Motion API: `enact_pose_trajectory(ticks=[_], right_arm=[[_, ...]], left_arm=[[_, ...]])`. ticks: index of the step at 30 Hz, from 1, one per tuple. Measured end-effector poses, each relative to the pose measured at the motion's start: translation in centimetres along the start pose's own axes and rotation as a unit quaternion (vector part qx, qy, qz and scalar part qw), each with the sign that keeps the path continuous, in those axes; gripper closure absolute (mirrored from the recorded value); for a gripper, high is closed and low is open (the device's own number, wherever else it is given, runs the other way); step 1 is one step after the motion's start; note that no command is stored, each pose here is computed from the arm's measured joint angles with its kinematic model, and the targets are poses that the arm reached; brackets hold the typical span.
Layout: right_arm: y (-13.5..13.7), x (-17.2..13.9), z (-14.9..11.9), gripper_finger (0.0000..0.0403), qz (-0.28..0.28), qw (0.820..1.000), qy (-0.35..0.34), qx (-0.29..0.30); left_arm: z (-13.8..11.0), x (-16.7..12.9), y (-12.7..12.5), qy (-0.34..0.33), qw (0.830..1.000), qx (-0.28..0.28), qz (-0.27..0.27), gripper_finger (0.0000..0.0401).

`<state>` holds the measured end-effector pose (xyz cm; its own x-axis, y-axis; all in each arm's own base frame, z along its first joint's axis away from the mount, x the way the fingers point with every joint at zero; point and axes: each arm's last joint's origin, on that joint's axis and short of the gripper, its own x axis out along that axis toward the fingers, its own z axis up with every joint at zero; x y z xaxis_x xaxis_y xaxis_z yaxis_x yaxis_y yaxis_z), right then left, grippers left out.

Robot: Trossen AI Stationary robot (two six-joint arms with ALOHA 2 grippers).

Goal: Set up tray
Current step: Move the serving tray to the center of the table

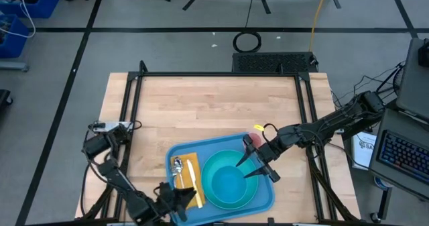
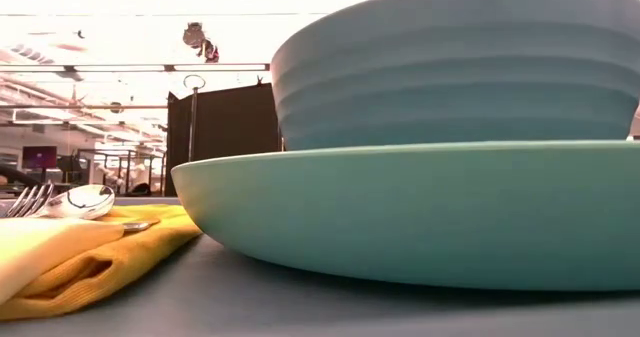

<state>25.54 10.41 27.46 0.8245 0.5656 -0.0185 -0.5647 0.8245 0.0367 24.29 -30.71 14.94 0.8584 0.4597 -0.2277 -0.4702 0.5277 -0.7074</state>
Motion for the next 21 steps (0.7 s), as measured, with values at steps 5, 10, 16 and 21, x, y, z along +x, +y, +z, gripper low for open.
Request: enact_pose_trajectory(ticks=[5, 10, 16, 21], right_arm=[[-0.3, 0.1, -0.1, 0.0202, -0.049, 0.999, -0.002, 0.023], [-1.0, 0.9, -1.5, 0.0202, -0.087, 0.995, 0.022, 0.032], [-2.5, 2.8, -3.0, 0.0205, -0.091, 0.992, 0.06, 0.07], [-3.6, 5.3, -3.4, 0.0222, -0.09, 0.986, 0.075, 0.116]], left_arm=[[1.1, -2.4, -1.9, 0.03, 0.995, 0.091, -0.033, 0.0297], [1.4, -4.1, -2.8, 0.068, 0.984, 0.155, -0.061, 0.0297], [1.1, -5.3, -2.6, 0.081, 0.961, 0.254, -0.08, 0.0297], [0.9, -6.4, -2.4, 0.078, 0.939, 0.32, -0.097, 0.0297]])
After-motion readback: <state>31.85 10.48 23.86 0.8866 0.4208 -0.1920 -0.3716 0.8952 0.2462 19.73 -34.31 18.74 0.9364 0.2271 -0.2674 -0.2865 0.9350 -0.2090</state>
